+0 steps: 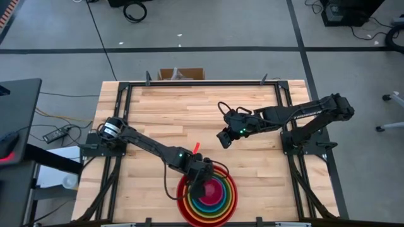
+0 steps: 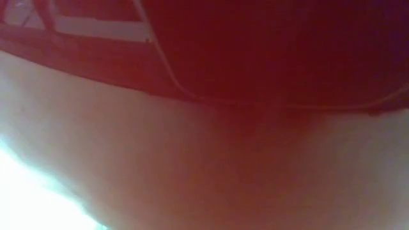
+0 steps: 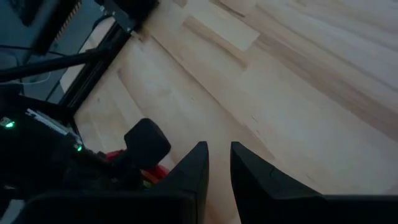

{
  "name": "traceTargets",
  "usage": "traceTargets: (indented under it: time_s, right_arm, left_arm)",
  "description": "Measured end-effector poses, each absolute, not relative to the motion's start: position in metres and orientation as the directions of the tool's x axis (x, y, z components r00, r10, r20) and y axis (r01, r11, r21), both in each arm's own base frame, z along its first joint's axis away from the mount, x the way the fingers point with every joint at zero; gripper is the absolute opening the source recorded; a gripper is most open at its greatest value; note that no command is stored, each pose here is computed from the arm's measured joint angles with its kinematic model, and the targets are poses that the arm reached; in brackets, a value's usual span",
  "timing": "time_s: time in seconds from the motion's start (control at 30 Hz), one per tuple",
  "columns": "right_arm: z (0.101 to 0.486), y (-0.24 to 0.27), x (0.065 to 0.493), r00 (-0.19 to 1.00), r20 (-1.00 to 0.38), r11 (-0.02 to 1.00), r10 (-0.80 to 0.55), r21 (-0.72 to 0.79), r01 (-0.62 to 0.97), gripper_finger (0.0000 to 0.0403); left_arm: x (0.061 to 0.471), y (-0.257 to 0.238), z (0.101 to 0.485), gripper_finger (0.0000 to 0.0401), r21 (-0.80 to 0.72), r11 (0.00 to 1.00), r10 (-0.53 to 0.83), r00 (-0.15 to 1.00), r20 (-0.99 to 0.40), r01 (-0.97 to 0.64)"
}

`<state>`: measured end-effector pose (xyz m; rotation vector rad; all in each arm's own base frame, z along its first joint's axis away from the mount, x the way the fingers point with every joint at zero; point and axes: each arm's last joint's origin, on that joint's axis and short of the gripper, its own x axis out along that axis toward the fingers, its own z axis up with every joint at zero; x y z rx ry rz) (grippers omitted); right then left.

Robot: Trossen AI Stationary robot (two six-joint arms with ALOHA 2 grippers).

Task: Nest bowls inside each other
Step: Stack the pink bowl on top of the blue bowl, then return to Home Position

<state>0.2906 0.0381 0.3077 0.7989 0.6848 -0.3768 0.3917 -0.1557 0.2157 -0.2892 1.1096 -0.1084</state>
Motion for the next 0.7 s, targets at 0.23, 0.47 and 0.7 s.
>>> traceTargets:
  time_s: [0.23, 0.47, 0.7]
  right_arm:
    - [0.307, 0.039, 0.290, 0.718, -0.694, 0.666, -0.057, 0.509, 0.545, 0.0073]
    - [0.310, 0.043, 0.286, 0.724, -0.687, 0.680, -0.066, 0.500, 0.537, 0.0073]
    - [0.333, 0.044, 0.265, 0.777, -0.618, 0.703, -0.121, 0.499, 0.507, 0.0073]
  left_arm:
    - [0.388, -0.153, 0.227, 0.0102, -0.301, 0.950, -0.229, 0.460, -0.858, -0.088]
    - [0.379, -0.141, 0.258, 0.0103, -0.276, 0.955, -0.173, 0.544, -0.821, -0.112]
    - [0.360, -0.119, 0.305, 0.0103, -0.167, 0.974, -0.023, 0.667, -0.744, -0.153]
